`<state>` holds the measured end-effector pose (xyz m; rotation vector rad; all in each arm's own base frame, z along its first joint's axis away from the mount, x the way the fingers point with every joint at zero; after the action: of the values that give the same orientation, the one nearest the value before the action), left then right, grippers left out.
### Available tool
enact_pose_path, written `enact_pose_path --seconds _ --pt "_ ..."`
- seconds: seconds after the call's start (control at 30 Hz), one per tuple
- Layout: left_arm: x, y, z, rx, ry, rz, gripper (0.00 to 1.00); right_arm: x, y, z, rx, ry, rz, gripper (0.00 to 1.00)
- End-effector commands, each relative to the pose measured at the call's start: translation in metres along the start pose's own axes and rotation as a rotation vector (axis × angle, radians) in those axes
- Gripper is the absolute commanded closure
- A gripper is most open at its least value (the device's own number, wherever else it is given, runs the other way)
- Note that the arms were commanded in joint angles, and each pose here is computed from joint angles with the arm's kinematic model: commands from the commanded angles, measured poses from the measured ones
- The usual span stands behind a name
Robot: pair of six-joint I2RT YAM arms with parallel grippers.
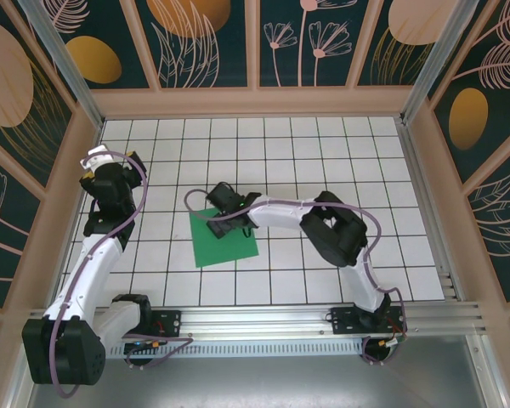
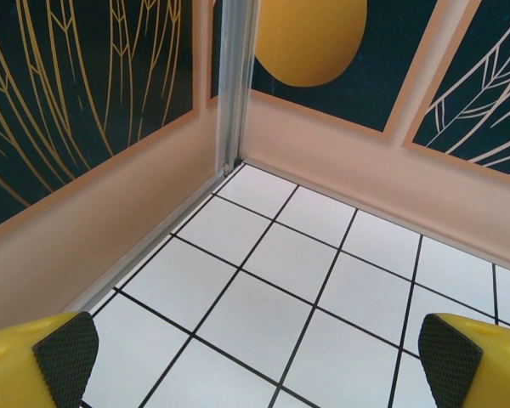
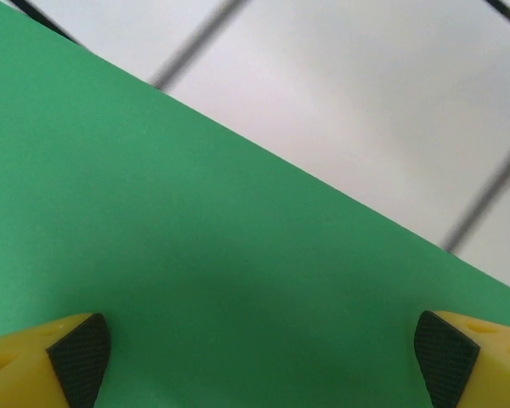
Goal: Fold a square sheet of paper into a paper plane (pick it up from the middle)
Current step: Move the square sheet of paper to the center of the table.
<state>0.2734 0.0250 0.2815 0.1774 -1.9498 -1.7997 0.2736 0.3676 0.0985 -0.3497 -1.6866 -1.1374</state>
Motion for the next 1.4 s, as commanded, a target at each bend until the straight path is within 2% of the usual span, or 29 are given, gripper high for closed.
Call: enact_pose_path --seconds 0.0,0.1,0.17,0.3,0.4,0.53,0.63,0.77,1.07,1.2,1.37 --pt "0.0 0.008 0.001 -0.006 0.018 -0.016 0.01 -0.017 -0.048 -0.074 0.078 -0.214 0.248 0.05" --pt "-0.001 0.008 0.001 -0.005 0.015 -0.016 0.01 -0.017 -0.032 -0.108 -0.006 -0.283 0.222 0.07" --pt "-0.003 0.008 0.0 -0.007 0.01 -0.011 0.02 -0.009 -0.013 -0.115 -0.063 -0.293 0.167 0.08" --pt "-0.003 0.006 0.0 -0.009 0.01 -0.001 0.01 0.024 0.027 -0.098 -0.188 -0.168 0.026 0.08" --pt "-0.003 0.005 0.0 -0.008 0.011 0.003 0.01 0.037 0.044 -0.084 -0.326 -0.054 -0.034 0.09" --pt "-0.004 0.005 -0.001 -0.006 0.003 0.002 0.01 0.031 0.052 -0.069 -0.494 0.095 -0.022 0.29" --pt "-0.004 0.003 -0.001 -0.005 0.001 0.008 0.01 0.019 0.056 -0.062 -0.551 0.161 0.014 0.41" --pt "-0.004 0.002 -0.001 -0.004 -0.001 0.01 0.01 0.001 0.055 -0.055 -0.569 0.191 0.083 0.48" --pt "-0.005 -0.001 -0.001 -0.006 -0.001 0.018 0.01 -0.02 0.036 -0.045 -0.534 0.232 0.202 0.49" --pt "-0.006 0.003 -0.003 0.011 -0.005 0.028 0.01 -0.019 0.01 -0.044 -0.512 0.221 0.277 0.48" --pt "-0.008 0.009 -0.007 0.019 -0.023 0.066 0.01 -0.003 -0.041 -0.05 -0.457 0.175 0.4 0.48"
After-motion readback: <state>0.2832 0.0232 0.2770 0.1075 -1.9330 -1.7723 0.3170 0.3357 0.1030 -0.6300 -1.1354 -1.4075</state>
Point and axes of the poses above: each hand's point on the last joint's axis, 136 mm out from that joint toward the fingers, its own x axis back along the fingers, its own z axis along the line the jaws close on, y = z × x, the point moved 9 cm from there along x, back along the fingers, and after that the axes turned 8 degrees about -x, right-handed, at the moved point
